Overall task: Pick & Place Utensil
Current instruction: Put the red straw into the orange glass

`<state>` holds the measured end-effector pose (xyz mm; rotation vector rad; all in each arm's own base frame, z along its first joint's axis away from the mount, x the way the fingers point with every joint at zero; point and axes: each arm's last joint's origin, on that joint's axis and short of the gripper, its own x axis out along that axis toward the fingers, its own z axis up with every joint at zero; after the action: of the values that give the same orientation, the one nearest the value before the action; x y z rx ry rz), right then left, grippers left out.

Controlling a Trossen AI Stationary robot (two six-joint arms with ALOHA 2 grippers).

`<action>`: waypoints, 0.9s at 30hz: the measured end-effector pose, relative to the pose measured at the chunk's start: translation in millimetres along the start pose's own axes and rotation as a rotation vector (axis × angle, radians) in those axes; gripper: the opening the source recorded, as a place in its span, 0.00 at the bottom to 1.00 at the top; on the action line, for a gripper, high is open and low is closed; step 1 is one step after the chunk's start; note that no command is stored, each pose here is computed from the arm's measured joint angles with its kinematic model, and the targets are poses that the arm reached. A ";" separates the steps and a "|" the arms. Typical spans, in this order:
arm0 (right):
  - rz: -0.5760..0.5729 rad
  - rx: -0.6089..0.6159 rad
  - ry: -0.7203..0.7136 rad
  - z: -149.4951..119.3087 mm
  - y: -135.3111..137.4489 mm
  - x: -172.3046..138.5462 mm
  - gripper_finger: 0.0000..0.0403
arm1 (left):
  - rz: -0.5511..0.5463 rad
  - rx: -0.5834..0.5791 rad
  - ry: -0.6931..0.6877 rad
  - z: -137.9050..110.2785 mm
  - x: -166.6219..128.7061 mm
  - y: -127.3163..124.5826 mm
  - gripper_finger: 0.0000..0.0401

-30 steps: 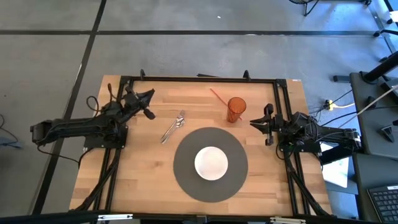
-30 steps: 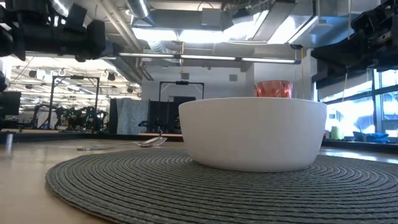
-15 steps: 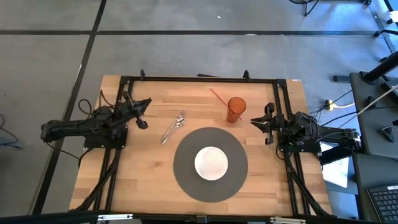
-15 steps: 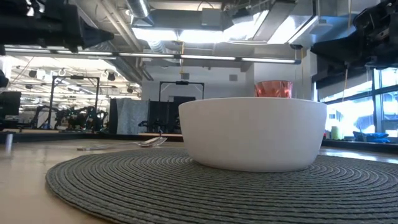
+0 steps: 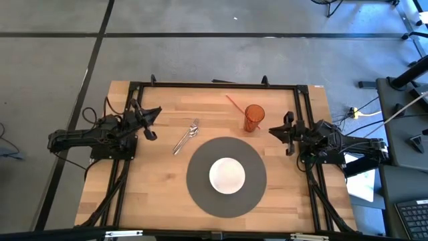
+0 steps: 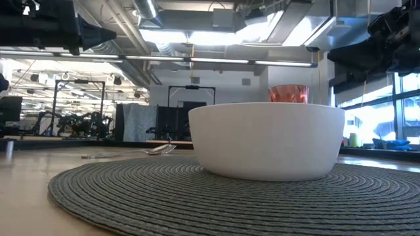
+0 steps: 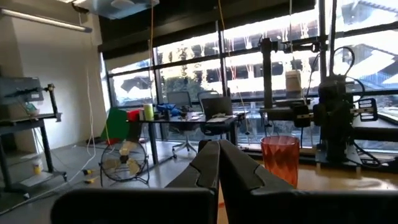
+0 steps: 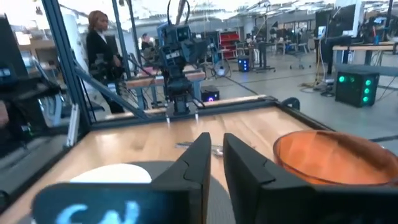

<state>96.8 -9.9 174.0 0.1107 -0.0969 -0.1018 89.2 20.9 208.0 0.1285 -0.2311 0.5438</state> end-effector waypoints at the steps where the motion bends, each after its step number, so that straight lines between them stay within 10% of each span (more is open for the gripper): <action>1: 0.001 0.001 -0.008 0.8 0.1 0.0 0.07 | 0.000 -0.013 0.000 0.0 0.0 0.0 0.01; 15: -0.085 -0.118 -0.030 90.7 8.0 10.7 0.01 | 0.114 -0.040 -0.022 3.6 -0.2 3.9 0.01; 22: -0.467 -0.203 0.286 155.1 0.8 82.8 0.00 | 0.110 -0.027 -0.002 1.6 -0.1 3.5 0.01; 27: -0.478 -0.189 0.592 180.4 -18.3 157.6 0.01 | 0.110 -0.011 0.001 1.4 -0.1 3.5 0.01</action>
<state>232.7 -63.8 364.7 -0.0303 0.5329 -0.5482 87.0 23.5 209.5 0.1056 -0.2413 0.6523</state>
